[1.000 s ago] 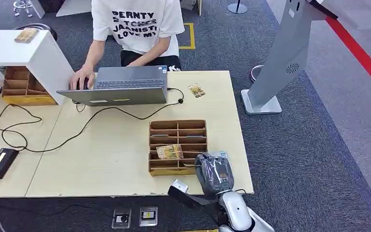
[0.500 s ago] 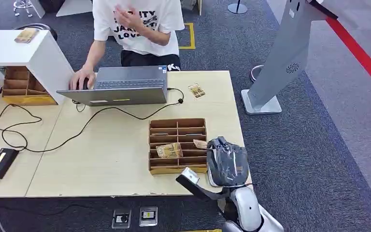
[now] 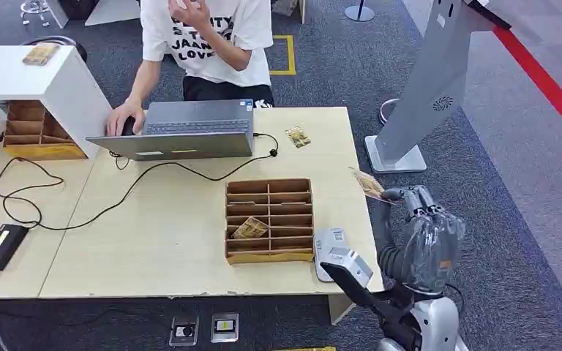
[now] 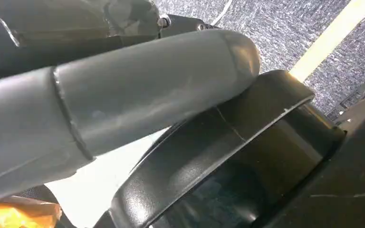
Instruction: Pass the card to the sensor for recognition and then transmit it.
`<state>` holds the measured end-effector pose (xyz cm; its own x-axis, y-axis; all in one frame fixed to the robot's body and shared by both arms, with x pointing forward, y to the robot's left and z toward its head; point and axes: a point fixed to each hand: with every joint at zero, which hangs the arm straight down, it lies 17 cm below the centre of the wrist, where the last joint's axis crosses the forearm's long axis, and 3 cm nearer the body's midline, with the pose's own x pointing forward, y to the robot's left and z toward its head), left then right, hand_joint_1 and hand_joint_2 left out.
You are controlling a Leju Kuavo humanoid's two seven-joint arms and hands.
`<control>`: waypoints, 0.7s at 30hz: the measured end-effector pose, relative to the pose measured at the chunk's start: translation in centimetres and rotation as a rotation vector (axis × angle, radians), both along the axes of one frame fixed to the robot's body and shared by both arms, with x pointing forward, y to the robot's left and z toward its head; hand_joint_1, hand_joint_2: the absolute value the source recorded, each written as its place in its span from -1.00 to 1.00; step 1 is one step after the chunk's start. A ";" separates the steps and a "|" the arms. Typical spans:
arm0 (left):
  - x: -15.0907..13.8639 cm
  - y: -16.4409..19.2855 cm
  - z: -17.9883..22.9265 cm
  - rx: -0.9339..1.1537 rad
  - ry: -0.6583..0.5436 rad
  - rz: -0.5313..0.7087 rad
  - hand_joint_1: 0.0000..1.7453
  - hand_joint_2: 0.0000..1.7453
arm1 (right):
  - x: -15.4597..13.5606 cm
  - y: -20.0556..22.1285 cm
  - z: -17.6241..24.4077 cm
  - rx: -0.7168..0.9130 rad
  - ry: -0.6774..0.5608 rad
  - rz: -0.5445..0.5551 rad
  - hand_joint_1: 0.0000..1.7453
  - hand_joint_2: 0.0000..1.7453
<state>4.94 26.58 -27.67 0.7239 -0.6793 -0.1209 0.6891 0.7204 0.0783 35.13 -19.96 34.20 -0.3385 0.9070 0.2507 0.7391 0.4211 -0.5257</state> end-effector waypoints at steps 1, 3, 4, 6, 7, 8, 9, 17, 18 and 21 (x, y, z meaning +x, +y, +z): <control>0.0 0.0 0.0 0.000 0.000 0.000 -1.00 -1.00 | -0.2 -0.2 0.3 0.004 -0.008 -0.003 1.00 1.00; 0.0 0.0 0.0 0.000 0.000 0.000 -1.00 -1.00 | -0.5 -0.4 0.7 0.008 -0.020 -0.004 1.00 1.00; 0.0 0.0 0.0 0.000 0.000 0.000 -1.00 -1.00 | -0.6 -0.6 1.0 0.011 -0.026 -0.005 1.00 1.00; 0.0 0.0 0.0 -0.001 0.000 0.000 -1.00 -1.00 | -0.8 -0.8 1.4 0.015 -0.036 0.001 1.00 1.00; 0.0 0.0 0.0 -0.001 0.000 0.000 -1.00 -1.00 | -0.8 -0.8 1.5 0.016 -0.041 0.006 1.00 1.00; 0.0 -0.1 0.0 -0.001 0.000 0.001 -1.00 -1.00 | -0.9 -0.7 1.6 0.019 -0.043 0.012 1.00 1.00; 0.0 -0.1 0.0 -0.003 0.001 0.004 -1.00 -1.00 | -0.9 -0.8 1.8 0.020 -0.047 0.017 1.00 1.00; 0.0 -0.2 0.0 -0.004 0.002 0.011 -1.00 -1.00 | -1.0 -0.4 2.5 0.034 -0.066 0.043 1.00 1.00; 0.0 -0.2 0.0 -0.004 0.002 0.011 -1.00 -1.00 | -1.0 -0.4 2.6 0.034 -0.069 0.045 1.00 1.00; 0.0 -0.1 0.0 -0.003 0.001 0.005 -1.00 -1.00 | -1.0 -0.3 2.8 0.038 -0.075 0.045 1.00 1.00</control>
<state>4.96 26.44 -27.66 0.7271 -0.6761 -0.1194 0.6856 0.7240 0.0760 34.18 -20.30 37.05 -0.3982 0.8807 0.2566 0.7557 0.4735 -0.4524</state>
